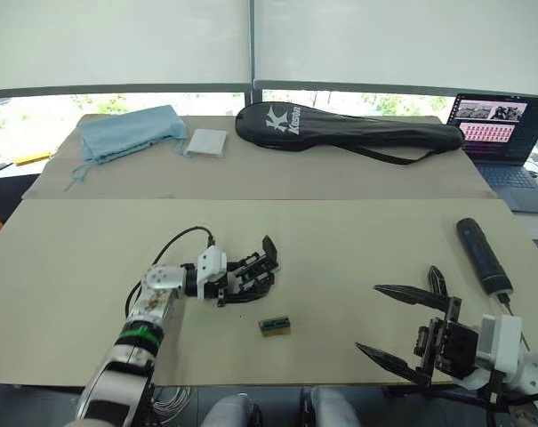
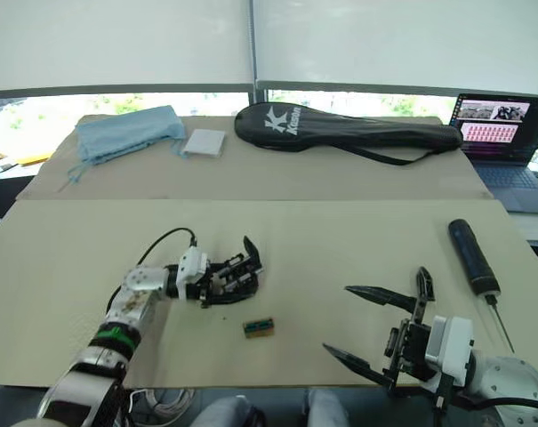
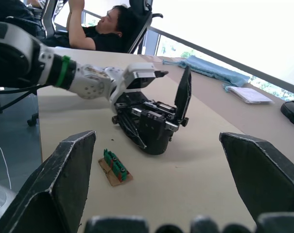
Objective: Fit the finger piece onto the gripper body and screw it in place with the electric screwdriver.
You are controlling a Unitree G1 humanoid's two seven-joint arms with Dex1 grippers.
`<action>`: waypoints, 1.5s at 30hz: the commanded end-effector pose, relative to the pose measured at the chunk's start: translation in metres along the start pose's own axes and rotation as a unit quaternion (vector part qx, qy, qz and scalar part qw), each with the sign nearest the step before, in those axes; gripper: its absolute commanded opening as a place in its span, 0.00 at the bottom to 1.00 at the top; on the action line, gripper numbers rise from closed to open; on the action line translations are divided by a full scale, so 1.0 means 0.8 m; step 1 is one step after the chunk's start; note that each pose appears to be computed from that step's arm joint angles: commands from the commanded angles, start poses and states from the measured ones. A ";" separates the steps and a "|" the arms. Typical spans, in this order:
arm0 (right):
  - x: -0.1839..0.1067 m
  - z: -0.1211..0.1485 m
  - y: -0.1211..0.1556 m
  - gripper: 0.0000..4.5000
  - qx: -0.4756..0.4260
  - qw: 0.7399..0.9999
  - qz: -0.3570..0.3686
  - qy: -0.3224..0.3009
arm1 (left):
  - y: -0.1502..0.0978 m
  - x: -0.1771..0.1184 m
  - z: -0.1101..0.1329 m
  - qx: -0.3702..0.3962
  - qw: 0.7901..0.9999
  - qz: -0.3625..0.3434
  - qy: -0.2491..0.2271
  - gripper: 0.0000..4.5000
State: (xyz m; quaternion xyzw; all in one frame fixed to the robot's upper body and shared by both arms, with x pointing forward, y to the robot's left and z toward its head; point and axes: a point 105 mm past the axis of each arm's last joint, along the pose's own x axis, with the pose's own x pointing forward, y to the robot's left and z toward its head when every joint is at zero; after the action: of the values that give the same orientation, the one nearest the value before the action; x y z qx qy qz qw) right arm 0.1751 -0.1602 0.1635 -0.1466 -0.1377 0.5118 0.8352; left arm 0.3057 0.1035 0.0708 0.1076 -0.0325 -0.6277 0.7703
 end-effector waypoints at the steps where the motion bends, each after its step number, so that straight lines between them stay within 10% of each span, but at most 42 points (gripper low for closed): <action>1: 0.004 0.014 -0.006 1.00 -0.015 0.999 -0.017 -0.023 | -0.004 0.008 0.023 0.012 0.998 0.046 -0.028 0.51; 13: 0.005 0.019 -0.007 1.00 0.002 0.999 -0.028 -0.028 | -0.012 0.036 0.023 -0.032 0.978 0.205 0.011 0.51; 26: -0.001 0.015 -0.007 1.00 0.011 1.000 -0.019 -0.019 | -0.023 0.041 0.005 -0.079 0.975 0.203 0.043 0.51; 27: -0.001 0.015 -0.006 1.00 0.014 1.000 -0.018 -0.020 | -0.022 0.038 0.004 -0.086 0.974 0.206 0.045 0.74; 30: -0.002 0.014 -0.005 1.00 0.014 0.999 -0.022 -0.024 | -0.016 0.026 0.002 -0.082 0.973 0.210 0.051 0.98; 45: -0.005 0.014 -0.009 1.00 -0.003 0.999 -0.029 -0.017 | 0.017 -0.021 -0.001 -0.025 0.996 0.037 0.078 0.98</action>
State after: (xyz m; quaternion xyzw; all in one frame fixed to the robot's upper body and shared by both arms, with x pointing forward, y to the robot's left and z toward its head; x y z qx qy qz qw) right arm 0.1767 -0.1638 0.1654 -0.1156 -0.1330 0.4952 0.8507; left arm 0.3132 0.1256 0.0708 0.1350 0.0506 -0.5728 0.8069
